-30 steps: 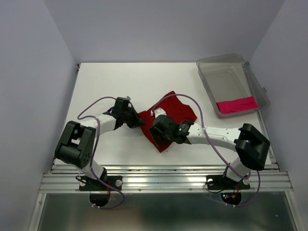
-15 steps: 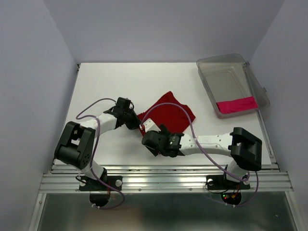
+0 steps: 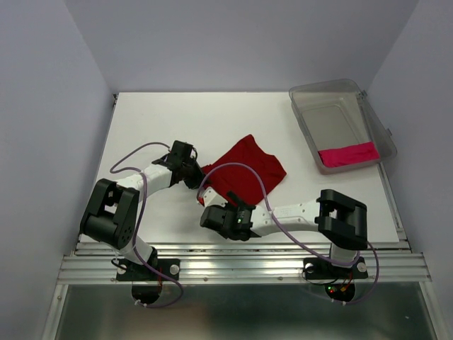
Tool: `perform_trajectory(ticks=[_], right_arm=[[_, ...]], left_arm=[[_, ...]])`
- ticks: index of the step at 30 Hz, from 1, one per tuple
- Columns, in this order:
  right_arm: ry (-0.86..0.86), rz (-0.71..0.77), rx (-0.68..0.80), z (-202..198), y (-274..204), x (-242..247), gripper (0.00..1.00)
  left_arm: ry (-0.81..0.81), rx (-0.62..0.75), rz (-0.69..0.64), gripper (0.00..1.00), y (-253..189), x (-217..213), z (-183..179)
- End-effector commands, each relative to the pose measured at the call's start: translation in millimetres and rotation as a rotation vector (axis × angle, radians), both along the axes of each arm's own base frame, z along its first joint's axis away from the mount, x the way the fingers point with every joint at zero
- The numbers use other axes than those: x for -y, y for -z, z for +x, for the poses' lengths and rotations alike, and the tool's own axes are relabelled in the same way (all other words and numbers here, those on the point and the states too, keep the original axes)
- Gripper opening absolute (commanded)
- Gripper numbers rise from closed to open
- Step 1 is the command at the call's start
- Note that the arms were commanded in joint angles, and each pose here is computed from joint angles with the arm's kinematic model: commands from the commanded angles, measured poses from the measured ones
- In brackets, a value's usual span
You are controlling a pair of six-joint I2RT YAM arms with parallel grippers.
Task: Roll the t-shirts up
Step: Roll the T-shirt to the center of the board.
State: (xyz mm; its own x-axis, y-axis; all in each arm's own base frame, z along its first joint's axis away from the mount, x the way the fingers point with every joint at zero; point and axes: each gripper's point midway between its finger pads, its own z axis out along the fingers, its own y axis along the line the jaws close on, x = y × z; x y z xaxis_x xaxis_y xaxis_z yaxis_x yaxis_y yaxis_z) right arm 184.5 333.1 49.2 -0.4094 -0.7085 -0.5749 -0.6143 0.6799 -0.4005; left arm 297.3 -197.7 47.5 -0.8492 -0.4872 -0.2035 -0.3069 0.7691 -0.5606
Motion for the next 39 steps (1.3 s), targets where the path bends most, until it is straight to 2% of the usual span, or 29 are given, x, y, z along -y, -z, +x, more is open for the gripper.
perform_trajectory(ticks=[1,3,9,11,12,13,14,15,16,18,19,20,22,23,28,35,39], right_arm=[[0.045,0.037,0.092,15.2,-16.1,-12.1,0.89],[0.057,0.015,0.105,17.6,-10.5,-10.3,0.87],[0.115,-0.008,0.183,29.0,-4.1,-6.4,0.72],[0.130,-0.006,0.202,32.0,-3.0,-7.4,0.62],[0.141,-0.001,0.208,32.8,-2.0,-7.4,0.54],[0.149,0.003,0.214,33.6,-2.1,-7.5,0.54],[0.164,0.009,0.226,35.0,-3.2,-6.8,0.44],[0.166,0.016,0.228,35.4,-4.4,-7.8,0.40],[0.167,0.033,0.228,35.6,-8.3,-9.8,0.29],[0.145,0.071,0.200,32.4,-10.6,-16.7,0.18],[0.145,0.087,0.186,33.9,-12.2,-17.6,0.09],[0.124,0.127,0.154,29.6,-17.6,-23.9,0.06],[0.114,0.178,0.110,31.3,-21.0,-27.8,0.01],[0.095,0.229,0.062,26.9,-24.7,-33.1,0.01],[0.032,0.382,-0.104,18.5,-36.7,-48.3,0.01],[-0.026,0.546,-0.356,7.2,-41.6,-62.7,0.01],[-0.014,0.666,-0.469,16.5,-50.3,-60.9,0.01]], left_arm=[[0.001,0.076,-0.012,0.00,-28.6,3.7,11.5],[0.003,0.074,-0.009,0.00,-28.9,3.3,10.8],[0.013,0.077,-0.005,0.00,-30.1,2.7,9.4],[0.011,0.076,-0.004,0.00,-29.2,1.8,8.8],[0.010,0.076,-0.003,0.00,-29.0,1.2,7.8],[0.009,0.077,-0.004,0.00,-29.5,0.9,7.2],[0.012,0.080,-0.002,0.00,-30.1,0.9,6.4],[0.012,0.085,-0.006,0.00,-31.8,0.2,5.5],[0.011,0.091,-0.005,0.00,-32.4,-0.8,5.4],[0.017,0.115,-0.010,0.00,-37.3,-2.6,5.5],[0.021,0.122,-0.012,0.00,-38.9,-3.5,5.4],[0.019,0.128,-0.009,0.03,-40.4,-5.8,5.7],[0.017,0.146,-0.007,0.22,-45.1,-11.9,6.2],[0.014,0.148,-0.003,0.42,-46.0,-15.0,6.2],[0.003,0.198,0.009,0.62,-63.6,-26.7,8.9],[-0.013,0.235,0.063,0.65,-84.7,-41.0,11.1],[-0.036,0.262,0.082,0.65,-94.9,-48.4,10.3]])
